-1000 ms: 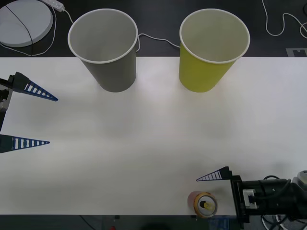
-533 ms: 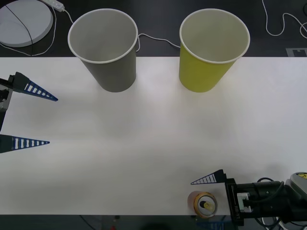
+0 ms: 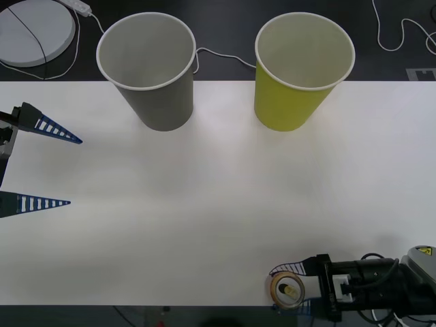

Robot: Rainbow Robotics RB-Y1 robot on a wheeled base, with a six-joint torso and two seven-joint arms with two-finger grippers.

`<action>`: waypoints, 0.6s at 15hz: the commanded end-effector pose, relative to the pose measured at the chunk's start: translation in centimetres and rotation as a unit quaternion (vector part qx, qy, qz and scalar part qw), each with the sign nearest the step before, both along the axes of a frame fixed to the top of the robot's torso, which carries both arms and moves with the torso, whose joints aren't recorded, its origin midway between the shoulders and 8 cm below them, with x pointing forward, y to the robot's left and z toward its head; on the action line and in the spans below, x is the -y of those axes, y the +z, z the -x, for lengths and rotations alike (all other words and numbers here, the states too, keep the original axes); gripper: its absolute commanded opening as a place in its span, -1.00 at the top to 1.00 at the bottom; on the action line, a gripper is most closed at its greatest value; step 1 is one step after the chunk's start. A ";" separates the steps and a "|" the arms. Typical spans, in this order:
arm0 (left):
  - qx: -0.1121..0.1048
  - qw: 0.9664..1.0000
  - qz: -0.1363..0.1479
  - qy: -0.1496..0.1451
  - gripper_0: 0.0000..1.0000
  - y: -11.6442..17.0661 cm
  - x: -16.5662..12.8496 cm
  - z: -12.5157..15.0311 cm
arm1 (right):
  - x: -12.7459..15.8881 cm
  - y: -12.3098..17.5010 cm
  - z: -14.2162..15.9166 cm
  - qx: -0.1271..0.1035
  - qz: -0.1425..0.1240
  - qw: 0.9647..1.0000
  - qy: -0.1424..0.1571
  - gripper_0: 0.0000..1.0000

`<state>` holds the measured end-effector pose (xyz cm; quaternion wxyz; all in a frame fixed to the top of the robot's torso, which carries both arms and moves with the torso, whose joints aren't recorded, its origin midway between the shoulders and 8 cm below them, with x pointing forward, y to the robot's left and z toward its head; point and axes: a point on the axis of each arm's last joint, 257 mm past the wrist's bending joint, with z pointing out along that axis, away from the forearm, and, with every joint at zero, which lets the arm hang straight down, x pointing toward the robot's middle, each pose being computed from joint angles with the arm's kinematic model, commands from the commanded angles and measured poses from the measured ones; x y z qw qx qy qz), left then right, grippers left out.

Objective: Put the can into the green bin and the plastic bottle into the gray bin

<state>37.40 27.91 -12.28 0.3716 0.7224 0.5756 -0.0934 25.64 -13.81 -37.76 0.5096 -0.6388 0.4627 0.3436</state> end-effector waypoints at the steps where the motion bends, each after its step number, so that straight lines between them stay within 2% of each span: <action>1: 0.000 1.000 0.000 0.000 -1.00 0.0 0.0 0.0 | -0.4 -0.1 0.1 -0.002 -0.002 1.000 0.001 1.00; 5: 0.000 1.000 0.000 0.000 -1.00 0.0 0.0 0.0 | -0.3 0.4 -0.3 0.001 -0.002 1.000 0.005 1.00; 7: 0.000 1.000 0.000 0.000 -1.00 0.0 0.0 0.0 | -0.1 1.6 -0.7 0.012 0.000 1.000 0.014 1.00; 9: 0.000 1.000 0.000 0.000 -1.00 0.0 0.0 0.0 | 0.8 2.8 -1.3 0.009 0.025 0.999 0.025 1.00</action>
